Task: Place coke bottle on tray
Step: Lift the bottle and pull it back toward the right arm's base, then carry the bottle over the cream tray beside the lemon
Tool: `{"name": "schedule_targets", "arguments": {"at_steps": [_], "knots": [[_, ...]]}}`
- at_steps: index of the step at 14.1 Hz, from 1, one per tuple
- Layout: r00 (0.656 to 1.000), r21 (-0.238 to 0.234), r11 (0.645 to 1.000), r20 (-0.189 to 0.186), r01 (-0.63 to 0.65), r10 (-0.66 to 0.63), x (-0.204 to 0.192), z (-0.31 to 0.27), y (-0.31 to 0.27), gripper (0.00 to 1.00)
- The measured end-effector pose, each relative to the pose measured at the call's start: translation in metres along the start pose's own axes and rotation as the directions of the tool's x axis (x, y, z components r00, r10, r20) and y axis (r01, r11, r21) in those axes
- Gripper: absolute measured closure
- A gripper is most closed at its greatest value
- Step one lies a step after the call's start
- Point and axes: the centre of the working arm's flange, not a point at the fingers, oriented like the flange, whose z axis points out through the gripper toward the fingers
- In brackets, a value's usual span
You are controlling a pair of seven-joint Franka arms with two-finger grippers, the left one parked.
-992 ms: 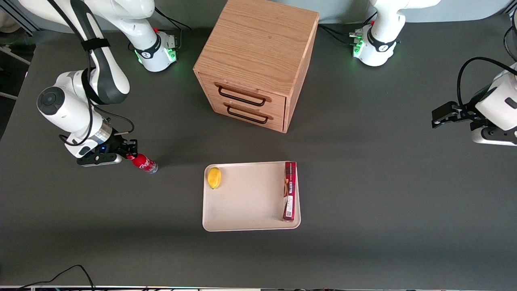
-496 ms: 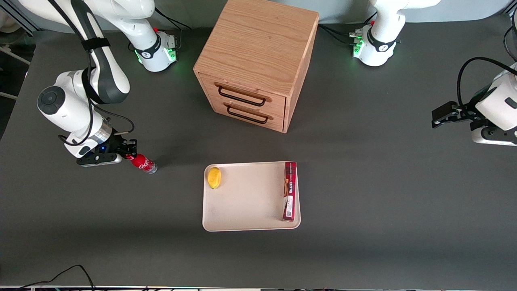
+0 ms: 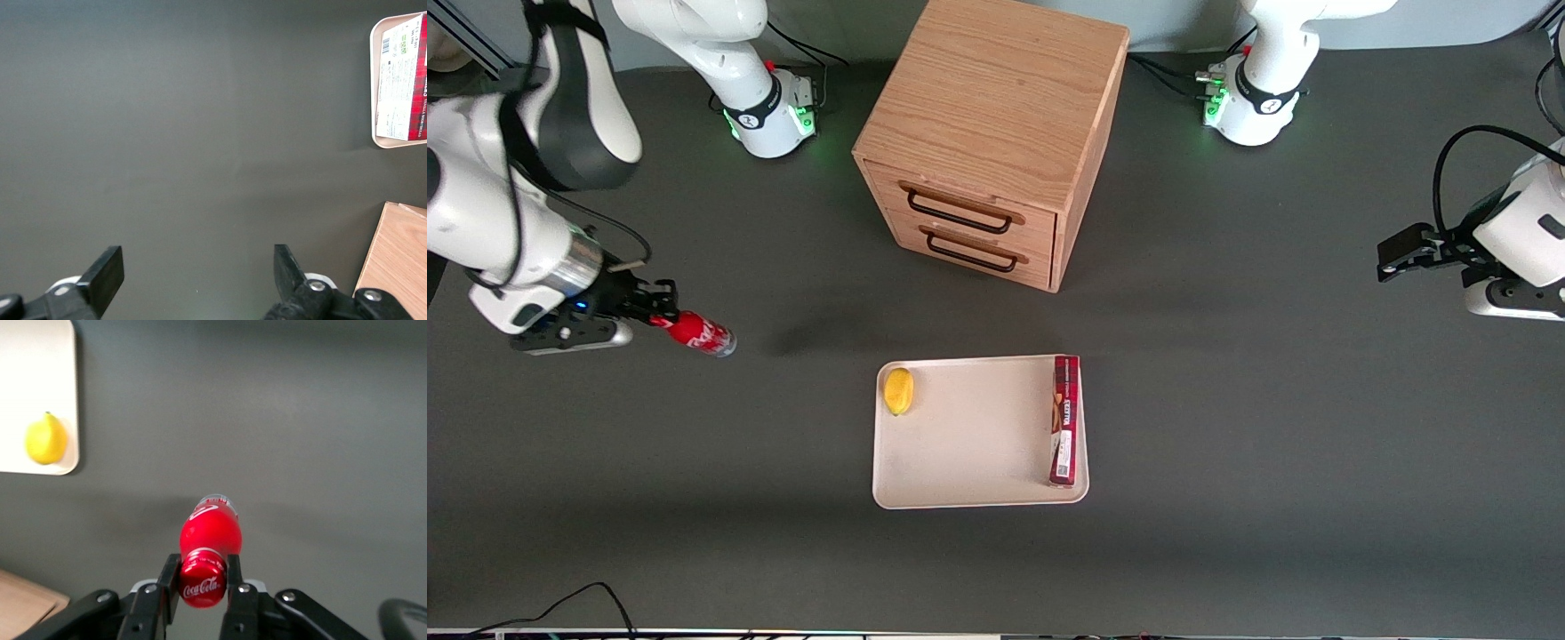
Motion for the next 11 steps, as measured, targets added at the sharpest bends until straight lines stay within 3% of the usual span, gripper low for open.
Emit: {"name": "schedule_targets", "arguments": {"at_steps": [4, 6, 9, 11], "knots": [[1.000, 0.002, 1.000, -0.009, -0.029, 0.029, -0.005, -0.104, 0.001, 0.69], [0.999, 0.009, 0.999, 0.018, -0.041, 0.041, -0.005, -0.136, 0.004, 0.69], [0.994, 0.026, 0.996, 0.058, -0.089, 0.087, 0.022, -0.138, -0.004, 0.69], [0.987, 0.027, 0.991, 0.094, -0.130, 0.127, 0.048, -0.111, -0.041, 0.69]]}}
